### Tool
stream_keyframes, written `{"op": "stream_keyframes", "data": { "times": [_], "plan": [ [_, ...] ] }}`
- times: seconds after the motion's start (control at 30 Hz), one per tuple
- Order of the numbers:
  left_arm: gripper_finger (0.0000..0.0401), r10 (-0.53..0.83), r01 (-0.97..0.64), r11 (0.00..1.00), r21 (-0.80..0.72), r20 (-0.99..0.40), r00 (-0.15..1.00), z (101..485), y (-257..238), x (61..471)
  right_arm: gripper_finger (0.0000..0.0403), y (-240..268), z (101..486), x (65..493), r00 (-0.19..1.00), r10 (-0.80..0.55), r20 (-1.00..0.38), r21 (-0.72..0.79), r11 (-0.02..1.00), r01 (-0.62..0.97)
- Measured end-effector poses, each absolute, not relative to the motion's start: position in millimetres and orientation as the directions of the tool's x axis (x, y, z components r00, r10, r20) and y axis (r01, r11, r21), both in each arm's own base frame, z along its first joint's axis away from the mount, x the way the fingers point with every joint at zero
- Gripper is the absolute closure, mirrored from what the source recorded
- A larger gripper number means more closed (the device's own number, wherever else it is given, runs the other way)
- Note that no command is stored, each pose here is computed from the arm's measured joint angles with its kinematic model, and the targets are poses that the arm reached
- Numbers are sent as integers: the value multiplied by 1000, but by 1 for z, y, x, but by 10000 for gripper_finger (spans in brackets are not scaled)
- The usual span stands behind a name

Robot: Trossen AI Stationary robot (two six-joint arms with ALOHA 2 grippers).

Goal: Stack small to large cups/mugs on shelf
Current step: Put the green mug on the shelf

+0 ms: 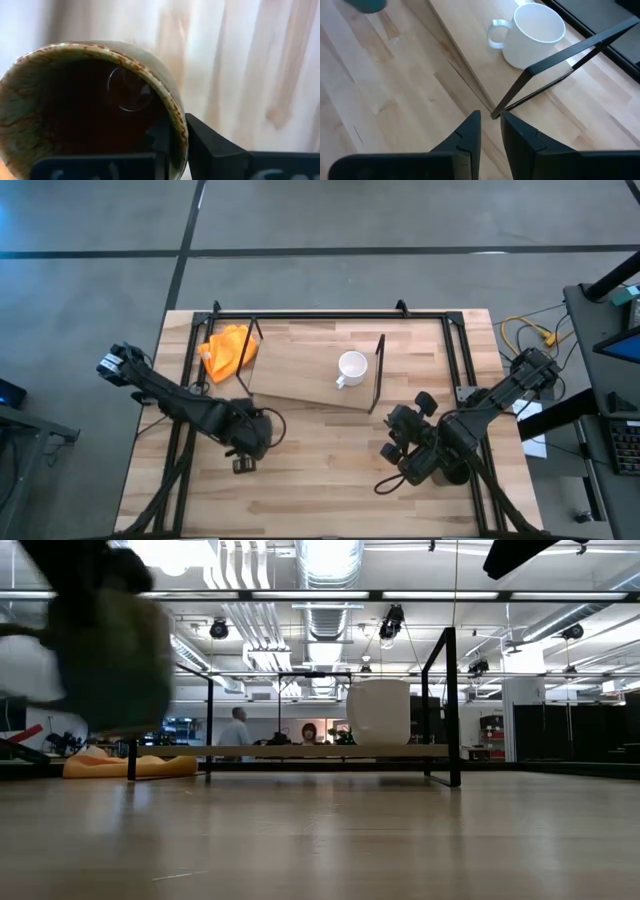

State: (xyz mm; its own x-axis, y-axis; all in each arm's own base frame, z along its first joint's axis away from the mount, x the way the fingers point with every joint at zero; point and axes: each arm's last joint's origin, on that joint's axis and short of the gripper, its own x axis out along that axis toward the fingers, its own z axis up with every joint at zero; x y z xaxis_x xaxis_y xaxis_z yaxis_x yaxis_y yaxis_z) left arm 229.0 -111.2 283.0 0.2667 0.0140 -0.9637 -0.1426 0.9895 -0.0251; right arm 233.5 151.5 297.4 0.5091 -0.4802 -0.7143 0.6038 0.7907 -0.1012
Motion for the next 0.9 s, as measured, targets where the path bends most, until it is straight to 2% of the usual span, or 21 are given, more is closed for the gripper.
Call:
{"op": "stream_keyframes", "data": {
  "times": [0.27, 0.47, 0.73, 0.9],
  "plan": [
    [385, 96, -117, 992, 52, -904, 417, 324, -74, 254, 335, 151, 298, 235, 515, -476, -712, -86, 788, 609],
    [385, 162, -229, 972, 53, -856, 490, 345, -23, 271, 335, 149, 298, 237, 514, -481, -711, -81, 781, 619],
    [385, 235, -395, 918, 45, -863, 447, 338, 35, 298, 335, 142, 298, 242, 501, -495, -710, -85, 767, 636],
    [385, 201, -325, 943, 72, -901, 385, 317, 45, 321, 335, 141, 298, 242, 499, -497, -710, -96, 771, 630]
  ]
}}
